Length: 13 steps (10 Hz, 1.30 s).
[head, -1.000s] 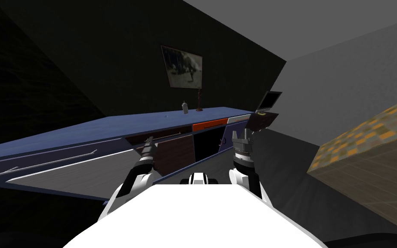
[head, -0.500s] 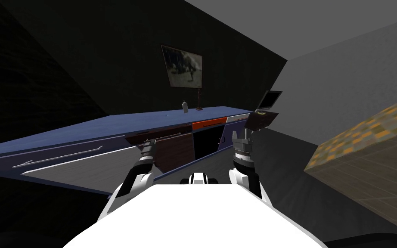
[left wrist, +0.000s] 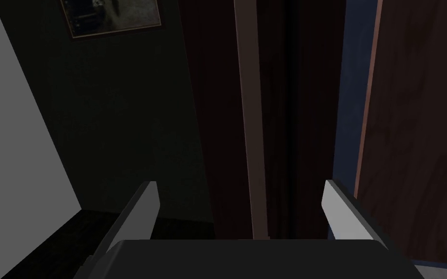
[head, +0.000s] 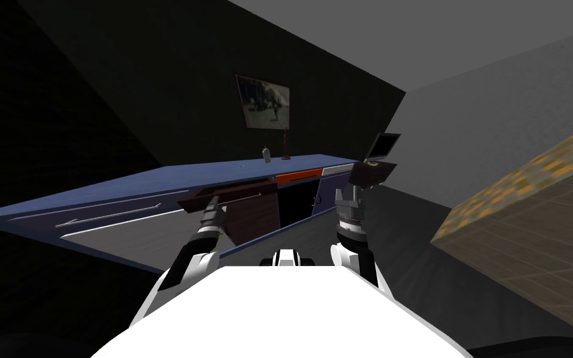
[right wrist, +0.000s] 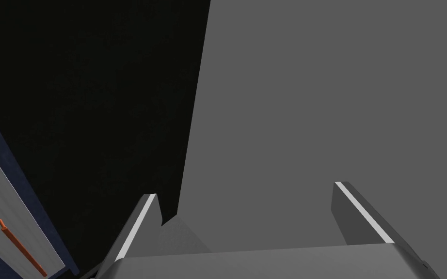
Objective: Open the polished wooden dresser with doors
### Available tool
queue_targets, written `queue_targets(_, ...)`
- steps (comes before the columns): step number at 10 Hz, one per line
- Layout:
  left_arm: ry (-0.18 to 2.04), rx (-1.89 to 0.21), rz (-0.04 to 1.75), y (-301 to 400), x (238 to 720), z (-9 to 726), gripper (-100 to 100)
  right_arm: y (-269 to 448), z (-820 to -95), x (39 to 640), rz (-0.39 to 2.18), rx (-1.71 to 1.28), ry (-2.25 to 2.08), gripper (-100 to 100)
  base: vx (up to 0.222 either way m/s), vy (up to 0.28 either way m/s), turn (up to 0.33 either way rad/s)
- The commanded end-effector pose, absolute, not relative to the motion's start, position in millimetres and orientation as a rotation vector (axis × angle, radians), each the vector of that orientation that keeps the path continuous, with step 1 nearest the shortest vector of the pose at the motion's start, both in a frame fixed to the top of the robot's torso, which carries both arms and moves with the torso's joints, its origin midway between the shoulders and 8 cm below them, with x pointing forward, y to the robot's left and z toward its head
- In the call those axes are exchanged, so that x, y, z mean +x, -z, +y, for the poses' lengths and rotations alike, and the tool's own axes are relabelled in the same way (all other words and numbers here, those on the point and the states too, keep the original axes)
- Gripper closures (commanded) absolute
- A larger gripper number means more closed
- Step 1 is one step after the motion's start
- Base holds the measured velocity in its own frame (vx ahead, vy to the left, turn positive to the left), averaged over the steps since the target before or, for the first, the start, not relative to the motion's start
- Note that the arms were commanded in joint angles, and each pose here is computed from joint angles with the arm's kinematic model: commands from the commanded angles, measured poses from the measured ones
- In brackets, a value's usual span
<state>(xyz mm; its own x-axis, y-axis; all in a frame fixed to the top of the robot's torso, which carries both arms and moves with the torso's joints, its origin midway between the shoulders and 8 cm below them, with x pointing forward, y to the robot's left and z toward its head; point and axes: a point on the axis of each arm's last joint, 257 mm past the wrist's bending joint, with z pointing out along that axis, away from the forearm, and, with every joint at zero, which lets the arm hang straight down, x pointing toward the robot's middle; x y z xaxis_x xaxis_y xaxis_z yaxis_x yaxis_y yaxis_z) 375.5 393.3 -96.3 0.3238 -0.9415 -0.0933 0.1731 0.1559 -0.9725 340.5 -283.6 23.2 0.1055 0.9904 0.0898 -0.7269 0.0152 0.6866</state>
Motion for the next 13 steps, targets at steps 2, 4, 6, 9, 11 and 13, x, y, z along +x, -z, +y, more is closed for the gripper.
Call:
queue_targets(2, 0.965, -1.113, 0.889, 74, 367, 394, -100, -23, -284, 340, 0.487, 0.682, -1.421, 0, 0.027, 0.012, -0.023)
queue_targets(4, 0.961, -1.114, 0.887, 63, 362, 393, -100, -23, -284, 341, 0.487, 0.682, -1.421, 0, 0.016, 0.005, -0.024)
queue_targets(6, 0.957, -1.114, 0.886, 52, 357, 392, -100, -23, -284, 341, 0.487, 0.682, -1.421, 0, 0.011, 0.005, -0.021)
queue_targets(9, 0.958, -1.114, 0.886, 55, 358, 393, 0, -23, -284, 341, 0.487, 0.682, -1.421, 0, 0.0, 0.0, 0.0)
queue_targets(11, 0.958, -1.115, 0.886, 55, 358, 393, 0, -23, -284, 341, 0.487, 0.682, -1.421, 0, 0.0, 0.0, 0.0)
queue_targets(13, 0.958, -1.115, 0.886, 55, 358, 393, 0, -23, -284, 341, 0.487, 0.682, -1.421, 0, 0.0, 0.0, 0.0)
